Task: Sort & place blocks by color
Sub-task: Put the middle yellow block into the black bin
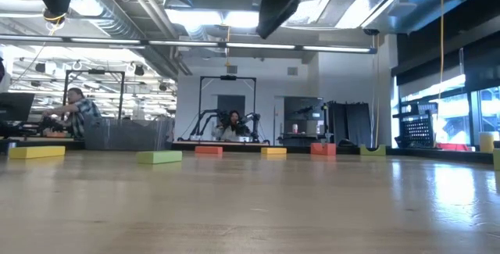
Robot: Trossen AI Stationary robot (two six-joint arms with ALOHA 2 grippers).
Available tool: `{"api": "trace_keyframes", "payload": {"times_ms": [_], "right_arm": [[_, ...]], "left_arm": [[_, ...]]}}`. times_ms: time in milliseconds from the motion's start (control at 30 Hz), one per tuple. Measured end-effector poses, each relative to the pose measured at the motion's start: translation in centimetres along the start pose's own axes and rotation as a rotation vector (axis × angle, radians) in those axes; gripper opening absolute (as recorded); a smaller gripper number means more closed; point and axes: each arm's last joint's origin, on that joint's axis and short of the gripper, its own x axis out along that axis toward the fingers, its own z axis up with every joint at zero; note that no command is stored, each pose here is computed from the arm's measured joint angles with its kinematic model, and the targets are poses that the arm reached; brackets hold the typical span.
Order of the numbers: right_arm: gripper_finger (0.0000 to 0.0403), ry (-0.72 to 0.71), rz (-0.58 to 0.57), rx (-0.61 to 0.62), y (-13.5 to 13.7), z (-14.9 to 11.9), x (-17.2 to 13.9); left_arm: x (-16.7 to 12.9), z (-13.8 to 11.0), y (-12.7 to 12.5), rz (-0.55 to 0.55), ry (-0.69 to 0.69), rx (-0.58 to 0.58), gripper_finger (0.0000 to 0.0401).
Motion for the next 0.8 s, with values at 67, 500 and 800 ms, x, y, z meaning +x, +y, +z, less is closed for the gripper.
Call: {"api": "trace_keyframes", "payload": {"times_ms": [67, 500, 800], "right_arm": [[0.0242, -0.039, 0.09, -0.047, 0.0, 0.4, 0.0], [0.0242, -0.306, 0.214, -0.037, 0.2, 3.0, -0.4], [0.0242, -0.346, 0.214, -0.032, 0.2, 3.3, -0.5]], "left_arm": [[0.0, 0.0, 0.0, 0.0, 0.0, 0.0, 0.005], [0.0, 0.1, 0.0, 0.005, -0.033, 0.002, 0.0049], [0.0, 0.1, 0.0, 0.008, -0.052, 0.003, 0.0049]]}}
